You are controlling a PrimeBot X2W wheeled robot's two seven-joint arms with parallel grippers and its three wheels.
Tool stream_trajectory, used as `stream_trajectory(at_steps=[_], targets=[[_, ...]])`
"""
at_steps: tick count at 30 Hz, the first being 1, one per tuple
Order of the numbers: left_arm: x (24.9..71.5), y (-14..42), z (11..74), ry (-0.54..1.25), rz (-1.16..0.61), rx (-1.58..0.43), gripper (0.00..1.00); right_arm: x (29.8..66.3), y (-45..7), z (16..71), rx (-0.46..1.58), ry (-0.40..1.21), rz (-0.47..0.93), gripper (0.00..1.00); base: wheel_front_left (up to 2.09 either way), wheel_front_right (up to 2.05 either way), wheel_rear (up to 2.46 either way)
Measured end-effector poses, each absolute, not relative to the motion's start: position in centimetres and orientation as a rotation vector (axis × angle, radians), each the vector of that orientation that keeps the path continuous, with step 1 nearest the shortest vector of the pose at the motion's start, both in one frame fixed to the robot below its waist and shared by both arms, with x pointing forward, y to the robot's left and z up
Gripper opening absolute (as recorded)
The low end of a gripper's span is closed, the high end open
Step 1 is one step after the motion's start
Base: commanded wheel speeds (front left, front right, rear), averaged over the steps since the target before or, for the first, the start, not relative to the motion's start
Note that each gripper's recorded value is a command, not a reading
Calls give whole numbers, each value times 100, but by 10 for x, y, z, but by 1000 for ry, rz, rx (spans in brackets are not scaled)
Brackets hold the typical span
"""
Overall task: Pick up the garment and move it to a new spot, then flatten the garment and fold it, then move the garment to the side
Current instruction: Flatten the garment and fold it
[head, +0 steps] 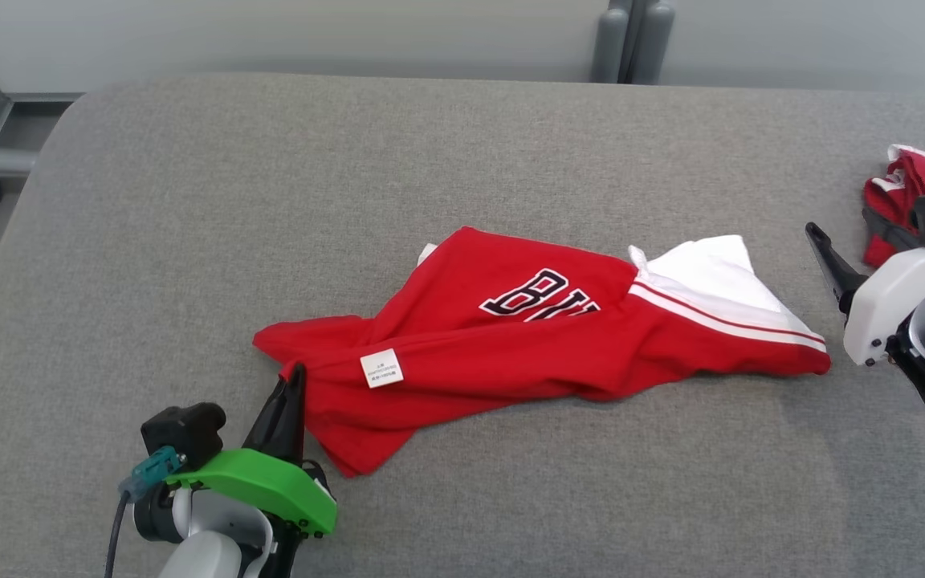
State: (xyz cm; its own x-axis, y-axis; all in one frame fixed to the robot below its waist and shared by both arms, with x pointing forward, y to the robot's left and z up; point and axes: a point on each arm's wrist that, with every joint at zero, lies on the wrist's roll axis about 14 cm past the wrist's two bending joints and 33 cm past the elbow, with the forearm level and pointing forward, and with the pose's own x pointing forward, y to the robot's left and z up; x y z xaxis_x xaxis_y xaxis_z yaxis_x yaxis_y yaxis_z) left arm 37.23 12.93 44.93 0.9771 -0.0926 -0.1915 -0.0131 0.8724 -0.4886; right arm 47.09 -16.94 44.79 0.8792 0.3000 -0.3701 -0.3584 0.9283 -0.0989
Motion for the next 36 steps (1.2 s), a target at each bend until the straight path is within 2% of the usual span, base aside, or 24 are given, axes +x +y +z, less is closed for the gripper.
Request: stream_trajectory(at_steps=[10,20,27,29,30,31,32,34,36], targets=[[376,129,438,241,-35,-513,0,497,-147,406,-203,561,405,100,0,0,0],[387,131,428,261,-23,-514,0,491,-128,361,-194,711,464,100,0,0,0],[389,129,426,267,-27,-516,0,491,-124,357,-199,730,484,98,0,0,0],[389,128,424,273,-30,-515,0,490,-120,356,-198,733,498,89,0,0,0],[390,128,423,278,-31,-511,0,490,-118,355,-201,733,508,73,0,0,0],[390,128,422,280,-31,-509,0,491,-116,355,-206,731,515,47,0,0,0],[391,128,422,280,-32,-509,0,492,-115,355,-208,730,519,36,0,0,0],[392,129,422,279,-30,-507,0,491,-110,354,-220,730,539,0,0,0,0],[392,130,421,279,-27,-507,0,492,-106,355,-226,720,555,0,0,0,0]])
